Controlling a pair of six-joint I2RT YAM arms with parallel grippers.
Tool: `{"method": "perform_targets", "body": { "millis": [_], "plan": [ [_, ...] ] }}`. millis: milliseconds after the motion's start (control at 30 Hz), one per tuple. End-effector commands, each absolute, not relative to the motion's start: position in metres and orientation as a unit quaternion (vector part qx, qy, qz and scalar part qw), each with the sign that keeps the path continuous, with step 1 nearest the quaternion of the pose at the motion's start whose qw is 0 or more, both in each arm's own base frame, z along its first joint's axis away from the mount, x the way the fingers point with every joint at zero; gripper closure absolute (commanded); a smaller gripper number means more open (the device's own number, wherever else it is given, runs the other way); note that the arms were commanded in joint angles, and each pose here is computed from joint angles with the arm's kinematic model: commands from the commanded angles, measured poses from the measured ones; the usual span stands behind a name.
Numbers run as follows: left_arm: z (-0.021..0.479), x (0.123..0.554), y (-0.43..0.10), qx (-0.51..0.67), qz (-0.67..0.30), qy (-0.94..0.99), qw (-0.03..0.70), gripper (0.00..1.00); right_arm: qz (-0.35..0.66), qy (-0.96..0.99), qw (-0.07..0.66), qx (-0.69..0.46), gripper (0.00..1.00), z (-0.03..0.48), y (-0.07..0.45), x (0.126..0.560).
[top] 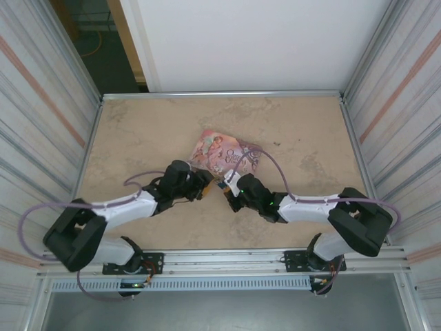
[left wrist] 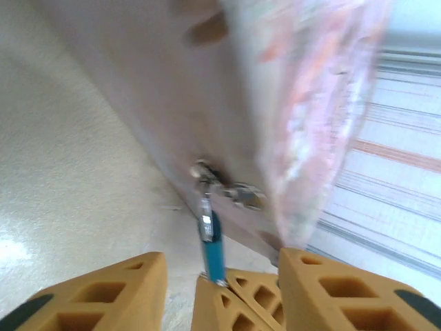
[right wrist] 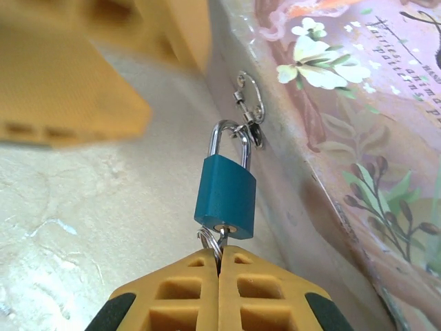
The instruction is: Unlock the padlock with the key
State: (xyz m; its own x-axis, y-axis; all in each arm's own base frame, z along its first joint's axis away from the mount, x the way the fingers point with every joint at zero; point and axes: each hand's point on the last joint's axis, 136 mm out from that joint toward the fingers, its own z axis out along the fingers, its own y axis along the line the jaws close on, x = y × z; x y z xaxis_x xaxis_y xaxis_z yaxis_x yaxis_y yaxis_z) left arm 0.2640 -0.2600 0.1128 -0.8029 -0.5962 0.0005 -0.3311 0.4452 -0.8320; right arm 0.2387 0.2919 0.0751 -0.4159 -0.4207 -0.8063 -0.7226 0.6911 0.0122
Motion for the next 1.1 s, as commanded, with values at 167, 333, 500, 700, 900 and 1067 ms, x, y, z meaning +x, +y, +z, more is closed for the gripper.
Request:
{"method": "perform_targets", "body": {
  "millis": [167, 333, 500, 700, 900, 1067],
  "plan": [
    [0.188, 0.266, -0.212, -0.156, -0.350, 0.871, 0.309, 0.44, 0.284, 0.847, 0.363, -0.265, 1.00, 0.081, 0.264, 0.228],
    [0.226, 0.271, -0.205, -0.089, -0.323, 0.867, 0.368, 0.43, 0.327, 0.859, 0.331, -0.211, 1.00, 0.084, 0.251, 0.227],
    [0.241, 0.277, -0.206, -0.064, -0.316, 0.857, 0.401, 0.42, 0.362, 0.880, 0.274, -0.141, 1.00, 0.078, 0.241, 0.232],
    [0.248, 0.285, -0.204, -0.052, -0.304, 0.851, 0.425, 0.39, 0.387, 0.891, 0.229, -0.066, 1.00, 0.076, 0.236, 0.240],
    [0.230, 0.294, -0.203, -0.043, -0.295, 0.864, 0.407, 0.31, 0.375, 0.906, 0.195, 0.003, 1.00, 0.059, 0.222, 0.248],
    [0.203, 0.314, -0.202, -0.051, -0.336, 0.874, 0.348, 0.31, 0.362, 0.915, 0.179, 0.009, 1.00, 0.051, 0.223, 0.251]
  ]
}}
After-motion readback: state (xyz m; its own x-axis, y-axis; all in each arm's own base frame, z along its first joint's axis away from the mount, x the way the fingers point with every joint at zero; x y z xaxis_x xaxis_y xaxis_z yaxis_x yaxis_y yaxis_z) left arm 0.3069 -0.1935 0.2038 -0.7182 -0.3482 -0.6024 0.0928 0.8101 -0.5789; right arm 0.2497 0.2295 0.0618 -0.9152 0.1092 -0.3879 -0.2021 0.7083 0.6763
